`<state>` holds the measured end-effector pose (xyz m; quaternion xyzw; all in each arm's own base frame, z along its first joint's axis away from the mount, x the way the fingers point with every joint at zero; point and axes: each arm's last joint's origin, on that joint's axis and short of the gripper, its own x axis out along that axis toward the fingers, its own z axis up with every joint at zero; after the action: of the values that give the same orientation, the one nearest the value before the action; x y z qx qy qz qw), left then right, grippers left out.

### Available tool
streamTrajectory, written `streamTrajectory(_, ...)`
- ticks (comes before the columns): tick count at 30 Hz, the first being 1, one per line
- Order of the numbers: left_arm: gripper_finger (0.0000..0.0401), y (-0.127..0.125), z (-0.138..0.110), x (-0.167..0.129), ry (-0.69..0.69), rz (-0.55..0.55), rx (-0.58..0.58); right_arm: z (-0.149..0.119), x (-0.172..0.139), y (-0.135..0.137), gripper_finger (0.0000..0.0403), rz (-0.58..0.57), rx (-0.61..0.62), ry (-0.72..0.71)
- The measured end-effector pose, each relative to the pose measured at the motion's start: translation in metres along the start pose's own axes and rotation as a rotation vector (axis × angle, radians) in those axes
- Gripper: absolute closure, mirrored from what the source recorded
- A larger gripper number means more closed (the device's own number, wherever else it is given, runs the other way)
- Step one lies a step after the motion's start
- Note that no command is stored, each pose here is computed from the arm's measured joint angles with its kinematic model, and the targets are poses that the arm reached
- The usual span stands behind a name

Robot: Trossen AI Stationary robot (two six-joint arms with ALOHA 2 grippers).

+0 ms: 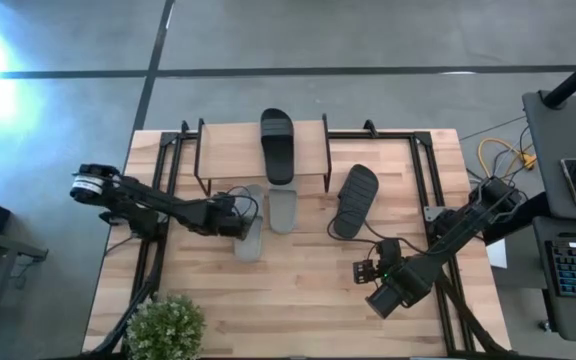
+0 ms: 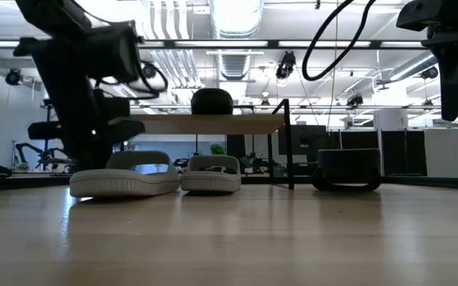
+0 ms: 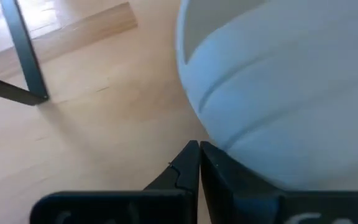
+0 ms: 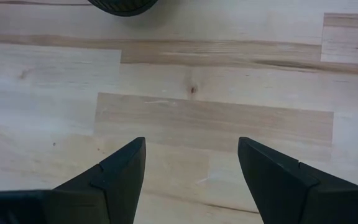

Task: Pick and place slides into the shelf
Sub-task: Put the bottom gray slide under the shelf

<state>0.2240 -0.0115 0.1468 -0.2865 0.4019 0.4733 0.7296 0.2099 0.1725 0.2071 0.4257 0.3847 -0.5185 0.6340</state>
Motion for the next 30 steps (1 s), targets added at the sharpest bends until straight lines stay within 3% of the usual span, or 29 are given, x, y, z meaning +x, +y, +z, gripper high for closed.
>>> streamTrajectory(5,0.0401,0.008,0.007,-0.031,0.046,-0.099,0.033,0.0,0.0,0.0,0.0156,0.003,0.002,0.005)
streamTrajectory(8,0.0401,0.007,0.005,-0.054,0.086,-0.265,0.025,0.0,0.0,0.001,0.0156,0.004,0.003,0.006)
streamTrajectory(15,0.0401,-0.012,-0.03,-0.087,0.204,-0.568,0.095,0.0,0.0,0.0,0.0156,0.005,0.002,0.002)
streamTrajectory(23,0.0401,-0.044,-0.066,-0.076,0.262,-0.639,0.067,0.0,0.001,0.0,0.0156,0.001,-0.015,-0.001)
streamTrajectory(30,0.0401,-0.066,-0.083,-0.055,0.21,-0.544,0.104,0.0,0.001,0.0,0.0156,-0.001,-0.077,0.006)
